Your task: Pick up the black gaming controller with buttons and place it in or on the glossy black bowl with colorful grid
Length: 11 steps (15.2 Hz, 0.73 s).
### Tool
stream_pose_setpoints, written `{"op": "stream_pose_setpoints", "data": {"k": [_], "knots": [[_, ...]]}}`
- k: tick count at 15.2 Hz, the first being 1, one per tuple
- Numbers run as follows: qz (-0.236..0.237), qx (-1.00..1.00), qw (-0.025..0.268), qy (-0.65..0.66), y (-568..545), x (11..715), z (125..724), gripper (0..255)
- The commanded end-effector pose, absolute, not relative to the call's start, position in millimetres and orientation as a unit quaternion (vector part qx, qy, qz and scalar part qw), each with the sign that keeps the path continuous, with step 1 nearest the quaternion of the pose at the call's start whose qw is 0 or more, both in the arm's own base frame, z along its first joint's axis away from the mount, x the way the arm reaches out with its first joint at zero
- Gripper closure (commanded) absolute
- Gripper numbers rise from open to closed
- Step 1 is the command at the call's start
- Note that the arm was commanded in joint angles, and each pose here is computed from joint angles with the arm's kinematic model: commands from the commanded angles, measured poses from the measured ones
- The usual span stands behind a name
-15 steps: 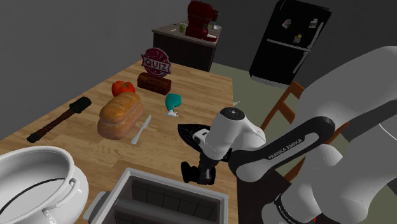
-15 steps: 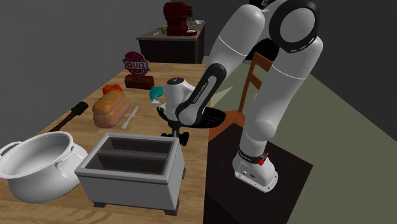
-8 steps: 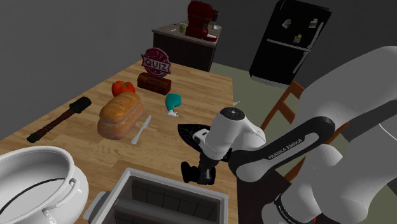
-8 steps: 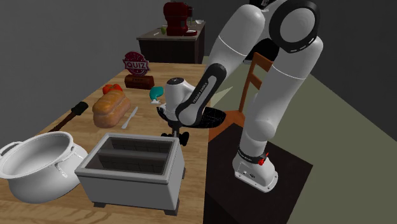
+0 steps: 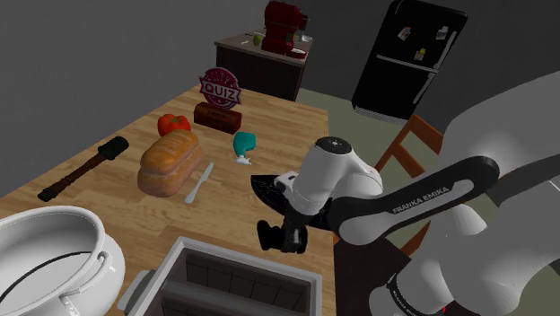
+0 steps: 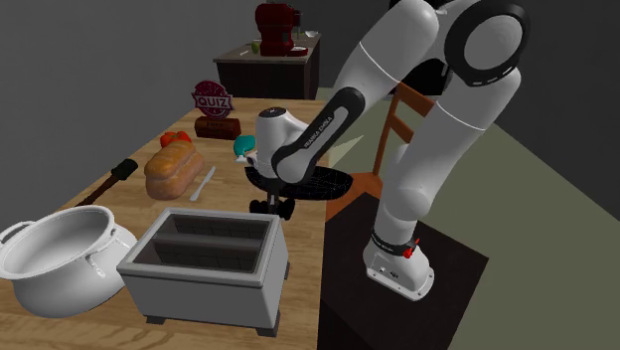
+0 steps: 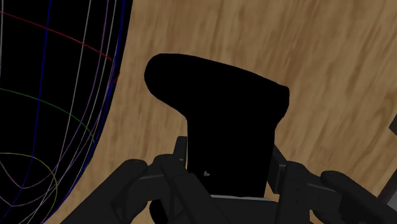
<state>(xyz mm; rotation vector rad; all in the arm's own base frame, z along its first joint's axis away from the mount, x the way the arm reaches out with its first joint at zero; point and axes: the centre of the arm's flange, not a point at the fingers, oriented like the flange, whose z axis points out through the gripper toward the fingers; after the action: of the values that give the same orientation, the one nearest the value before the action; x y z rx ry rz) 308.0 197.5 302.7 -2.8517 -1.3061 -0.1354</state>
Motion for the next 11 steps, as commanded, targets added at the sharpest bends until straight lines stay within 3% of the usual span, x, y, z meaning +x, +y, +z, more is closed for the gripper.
{"op": "stream_pose_setpoints", "data": {"k": [1,11], "knots": [[-0.043,-0.908,0.001,-0.416,197.5,307.0,313.0,255],[-0.043,-0.908,0.001,-0.416,197.5,307.0,365.8,255]]}}
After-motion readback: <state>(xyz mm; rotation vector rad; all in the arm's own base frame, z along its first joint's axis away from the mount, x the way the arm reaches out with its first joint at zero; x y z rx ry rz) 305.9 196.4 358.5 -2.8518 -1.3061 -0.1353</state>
